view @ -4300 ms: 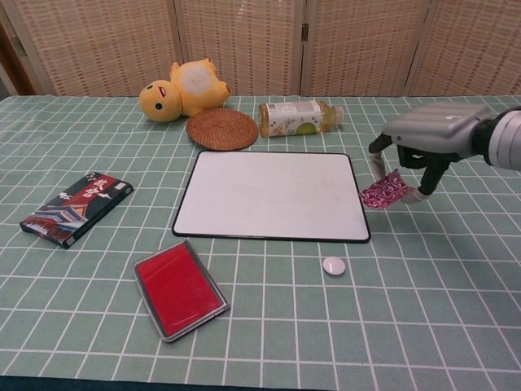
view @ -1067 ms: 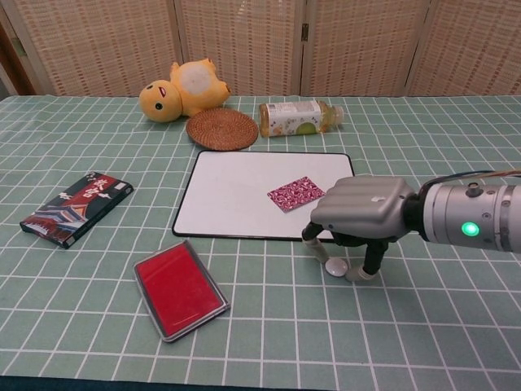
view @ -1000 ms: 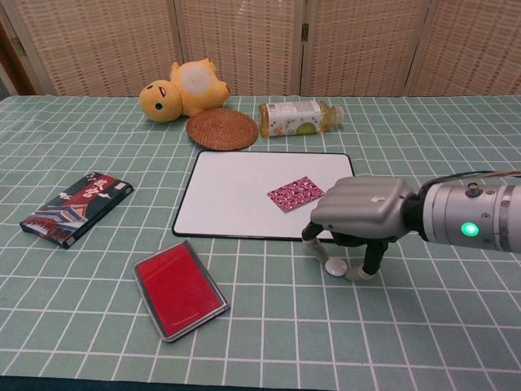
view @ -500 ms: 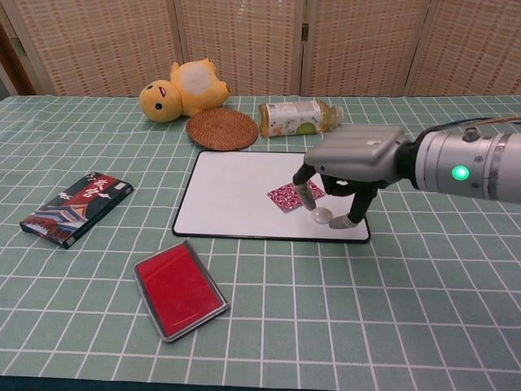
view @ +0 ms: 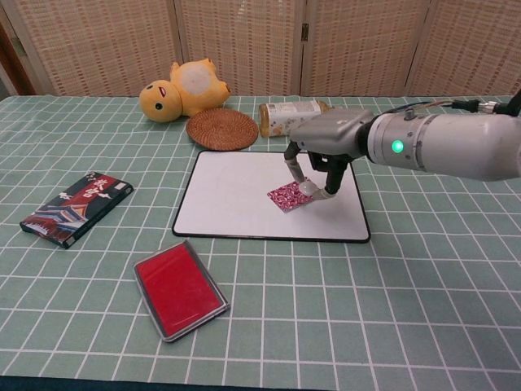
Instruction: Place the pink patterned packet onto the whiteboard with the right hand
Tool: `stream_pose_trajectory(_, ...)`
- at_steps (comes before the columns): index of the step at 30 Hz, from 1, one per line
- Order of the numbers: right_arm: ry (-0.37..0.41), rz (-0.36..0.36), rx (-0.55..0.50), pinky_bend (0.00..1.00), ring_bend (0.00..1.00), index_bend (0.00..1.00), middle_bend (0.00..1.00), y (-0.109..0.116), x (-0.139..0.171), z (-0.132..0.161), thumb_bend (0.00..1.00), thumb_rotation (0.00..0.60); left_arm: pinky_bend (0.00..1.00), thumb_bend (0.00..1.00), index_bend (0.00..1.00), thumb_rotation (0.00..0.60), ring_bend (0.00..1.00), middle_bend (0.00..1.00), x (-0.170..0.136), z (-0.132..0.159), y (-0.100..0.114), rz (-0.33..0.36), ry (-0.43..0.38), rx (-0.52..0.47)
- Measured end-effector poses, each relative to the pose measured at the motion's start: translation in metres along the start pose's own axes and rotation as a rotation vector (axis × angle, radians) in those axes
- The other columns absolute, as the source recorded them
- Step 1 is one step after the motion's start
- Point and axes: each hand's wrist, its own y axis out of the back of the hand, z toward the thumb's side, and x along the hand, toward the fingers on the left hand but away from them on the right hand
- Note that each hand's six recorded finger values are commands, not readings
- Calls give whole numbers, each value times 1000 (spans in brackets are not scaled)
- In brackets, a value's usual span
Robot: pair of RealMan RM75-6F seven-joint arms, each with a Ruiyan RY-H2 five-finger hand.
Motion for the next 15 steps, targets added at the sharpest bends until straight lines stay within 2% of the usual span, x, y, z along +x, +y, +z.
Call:
stream_pose_trajectory(8, -42, 20, 10, 1000, 1000, 488, 939, 2, -25, 3, 298, 600, 5, 220, 219, 600, 170, 159, -2, -2, -1, -8, 8, 3)
stream_pose_trajectory(15, -60, 35, 0, 1000, 1000, 361, 933, 3, -32, 4, 287, 600, 5, 220, 219, 600, 170, 159, -2, -2, -2, -11, 8, 2)
